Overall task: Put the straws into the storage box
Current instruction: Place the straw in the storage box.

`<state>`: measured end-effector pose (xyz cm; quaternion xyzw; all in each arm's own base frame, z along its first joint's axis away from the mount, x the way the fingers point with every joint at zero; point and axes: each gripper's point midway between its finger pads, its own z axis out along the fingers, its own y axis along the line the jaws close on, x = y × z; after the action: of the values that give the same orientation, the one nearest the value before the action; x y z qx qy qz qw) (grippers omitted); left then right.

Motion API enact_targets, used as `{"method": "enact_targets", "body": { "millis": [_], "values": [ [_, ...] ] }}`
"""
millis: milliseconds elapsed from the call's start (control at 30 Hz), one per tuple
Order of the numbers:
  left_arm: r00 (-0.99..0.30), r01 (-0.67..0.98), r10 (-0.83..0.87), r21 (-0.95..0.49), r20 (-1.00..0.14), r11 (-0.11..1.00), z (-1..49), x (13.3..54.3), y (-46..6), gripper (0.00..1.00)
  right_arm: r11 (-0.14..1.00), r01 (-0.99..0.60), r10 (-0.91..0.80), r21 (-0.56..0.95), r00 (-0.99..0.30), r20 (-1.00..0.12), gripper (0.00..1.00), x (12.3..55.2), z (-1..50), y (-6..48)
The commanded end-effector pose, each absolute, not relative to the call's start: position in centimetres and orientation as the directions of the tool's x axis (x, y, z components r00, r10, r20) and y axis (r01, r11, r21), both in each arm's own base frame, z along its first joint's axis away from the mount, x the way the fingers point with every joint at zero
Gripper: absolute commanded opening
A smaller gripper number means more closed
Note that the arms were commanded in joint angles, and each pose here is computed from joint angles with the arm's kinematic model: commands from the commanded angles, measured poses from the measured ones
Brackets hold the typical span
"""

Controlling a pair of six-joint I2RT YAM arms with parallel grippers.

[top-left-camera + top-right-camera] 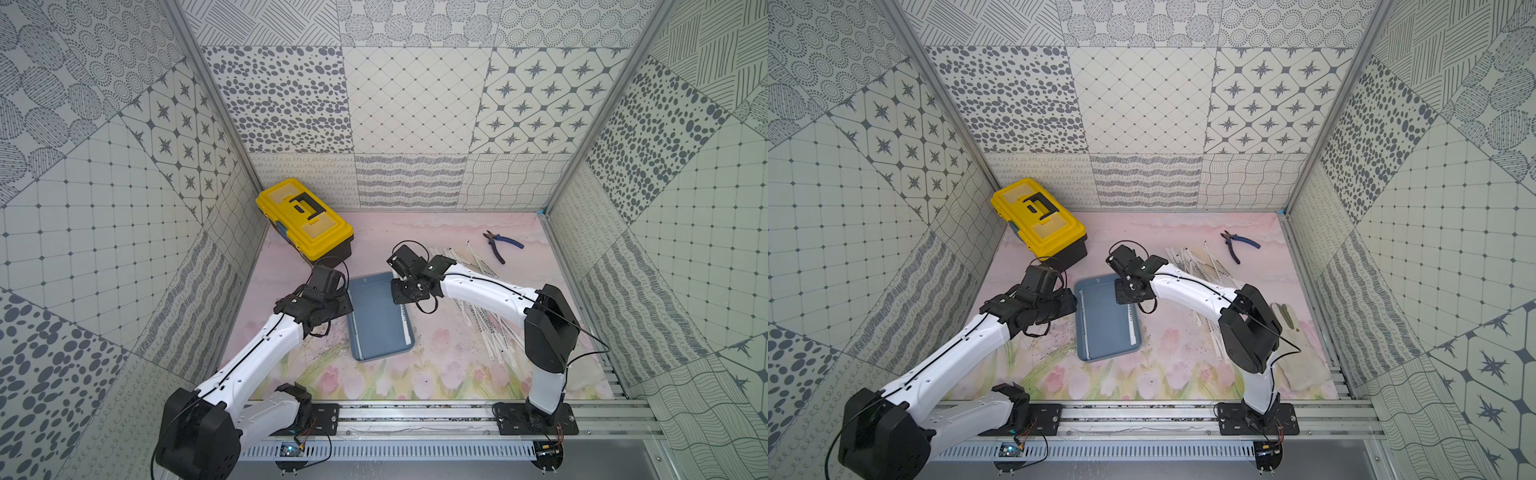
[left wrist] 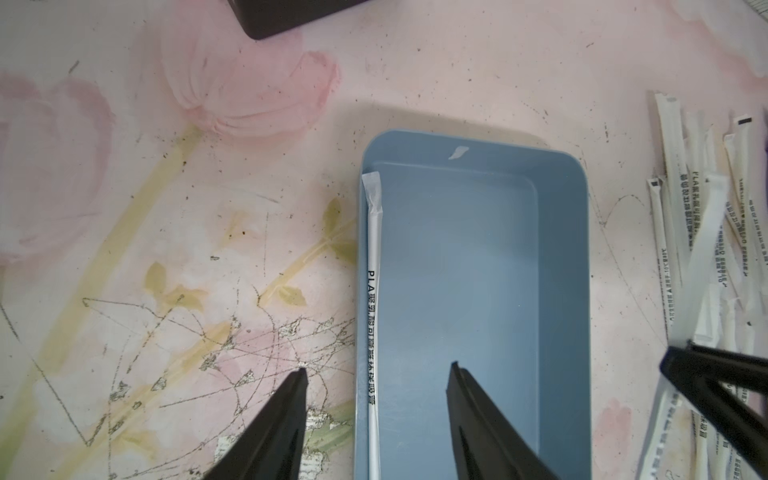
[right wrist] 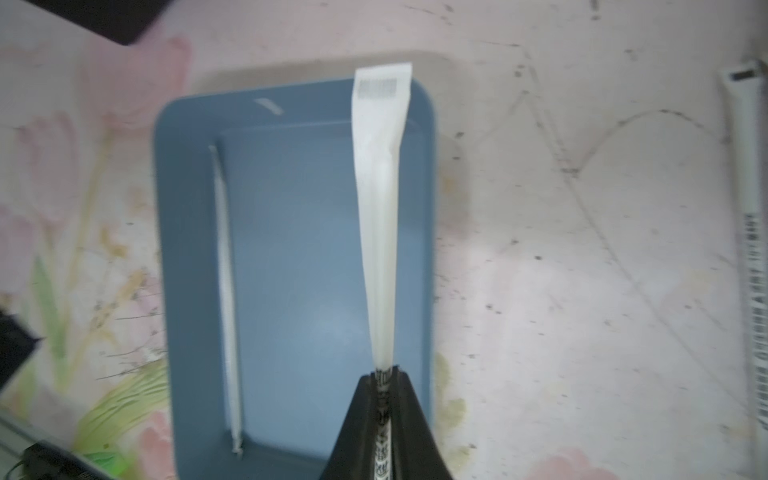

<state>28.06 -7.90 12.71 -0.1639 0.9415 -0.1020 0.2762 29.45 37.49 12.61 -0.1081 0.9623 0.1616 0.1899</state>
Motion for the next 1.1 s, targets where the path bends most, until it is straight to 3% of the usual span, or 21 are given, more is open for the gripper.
{"method": "enact_targets", "body": {
  "millis": [0, 267, 800, 1000, 1067],
  "values": [
    [-0.807, -0.278, -0.34, -0.197, -0.482, 0.94, 11.3, 27.0, -6.3, 0.55, 0.899, -0.222, -0.081, 0.377, -0.931, -0.355, 0.11, 29.1, 10.5, 42.3],
    [-0.8, -0.344, -0.399, -0.203, -0.447, 0.917, 9.9, 26.4, -5.3, 0.56, 0.878, -0.257, -0.127, 0.405, -0.939, -0.321, 0.11, 28.8, 7.4, 47.7],
    [-0.813, -0.328, -0.393, -0.221, -0.43, 0.918, 9.7, 26.5, -5.8, 0.61, 0.883, -0.272, -0.198, 0.382, -0.955, -0.221, 0.13, 26.9, 2.9, 48.8],
    [-0.812, -0.321, -0.389, -0.224, -0.435, 0.92, 10.2, 26.5, -5.9, 0.6, 0.873, -0.276, -0.196, 0.403, -0.954, -0.227, 0.2, 27.1, 4.2, 48.9],
    [-0.811, -0.313, -0.385, -0.23, -0.44, 0.921, 10.7, 26.6, -6.0, 0.6, 0.851, -0.263, -0.176, 0.454, -0.958, -0.225, 0.27, 27.1, 5.9, 49.0]
  ]
}}
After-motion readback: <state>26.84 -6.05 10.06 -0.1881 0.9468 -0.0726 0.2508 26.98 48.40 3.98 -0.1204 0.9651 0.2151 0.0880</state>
